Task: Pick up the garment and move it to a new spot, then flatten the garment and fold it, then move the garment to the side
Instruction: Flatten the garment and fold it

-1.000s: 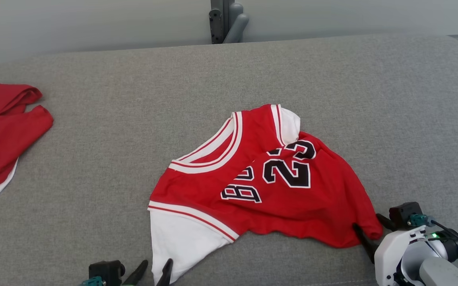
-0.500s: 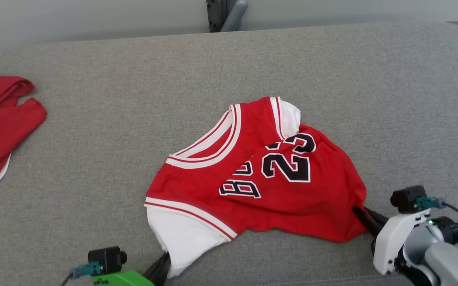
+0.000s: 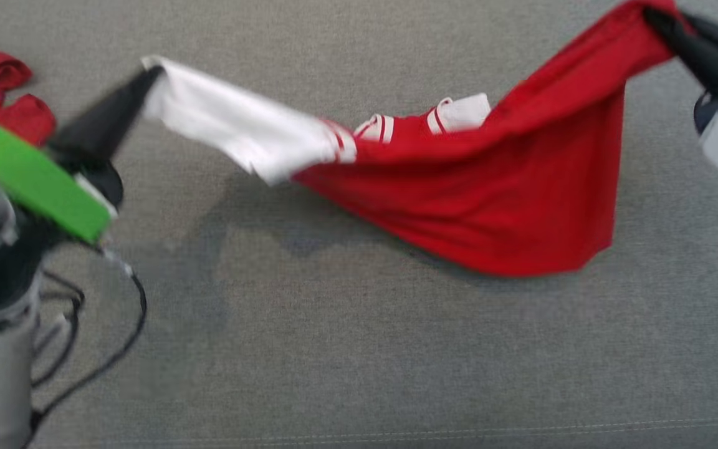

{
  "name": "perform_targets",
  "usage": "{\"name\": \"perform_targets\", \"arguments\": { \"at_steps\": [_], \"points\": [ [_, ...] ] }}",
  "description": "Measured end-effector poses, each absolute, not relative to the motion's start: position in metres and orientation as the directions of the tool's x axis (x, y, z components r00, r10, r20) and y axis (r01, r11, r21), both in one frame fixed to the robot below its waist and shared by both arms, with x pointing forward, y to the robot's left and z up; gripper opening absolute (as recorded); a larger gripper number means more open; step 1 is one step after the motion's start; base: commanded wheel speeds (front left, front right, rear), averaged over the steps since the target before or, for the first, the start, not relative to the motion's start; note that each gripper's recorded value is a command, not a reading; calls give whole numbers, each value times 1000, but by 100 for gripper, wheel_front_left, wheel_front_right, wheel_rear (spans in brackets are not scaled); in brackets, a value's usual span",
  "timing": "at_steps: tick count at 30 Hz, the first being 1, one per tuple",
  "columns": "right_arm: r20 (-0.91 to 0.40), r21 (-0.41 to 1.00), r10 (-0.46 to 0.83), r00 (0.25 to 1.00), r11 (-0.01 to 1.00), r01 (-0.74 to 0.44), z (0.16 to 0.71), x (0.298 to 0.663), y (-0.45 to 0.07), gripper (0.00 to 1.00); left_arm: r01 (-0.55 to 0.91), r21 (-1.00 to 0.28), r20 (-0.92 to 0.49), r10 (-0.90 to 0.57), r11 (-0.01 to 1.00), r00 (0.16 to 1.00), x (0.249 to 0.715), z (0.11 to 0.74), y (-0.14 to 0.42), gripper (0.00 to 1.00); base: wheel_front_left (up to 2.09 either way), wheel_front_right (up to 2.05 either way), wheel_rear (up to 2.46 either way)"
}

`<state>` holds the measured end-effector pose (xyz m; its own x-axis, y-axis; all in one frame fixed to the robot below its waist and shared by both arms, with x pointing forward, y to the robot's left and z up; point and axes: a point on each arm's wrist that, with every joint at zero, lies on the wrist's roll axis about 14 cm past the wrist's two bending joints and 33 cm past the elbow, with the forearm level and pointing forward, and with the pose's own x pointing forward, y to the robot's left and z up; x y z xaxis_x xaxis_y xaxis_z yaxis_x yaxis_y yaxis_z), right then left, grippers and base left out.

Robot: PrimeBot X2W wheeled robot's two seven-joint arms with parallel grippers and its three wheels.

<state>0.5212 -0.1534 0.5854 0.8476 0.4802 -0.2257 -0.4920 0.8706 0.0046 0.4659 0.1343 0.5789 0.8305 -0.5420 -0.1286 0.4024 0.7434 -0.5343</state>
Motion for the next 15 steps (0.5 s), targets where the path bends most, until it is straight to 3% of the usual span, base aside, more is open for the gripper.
{"name": "perform_targets", "arguments": {
  "at_steps": [8,11,15],
  "points": [
    [7,-57,442,897,896,-441,647,638,-102,0,277,-491,-61,-349,826,935,602,619,173,0,0,0,0],
    [184,-42,384,905,923,-383,674,677,-88,0,226,-421,52,-225,879,973,640,639,194,0,0,0,0],
    [408,-6,295,864,947,-321,704,707,-79,0,234,-355,267,-141,905,953,668,675,205,0,0,0,0]
  ]
}}
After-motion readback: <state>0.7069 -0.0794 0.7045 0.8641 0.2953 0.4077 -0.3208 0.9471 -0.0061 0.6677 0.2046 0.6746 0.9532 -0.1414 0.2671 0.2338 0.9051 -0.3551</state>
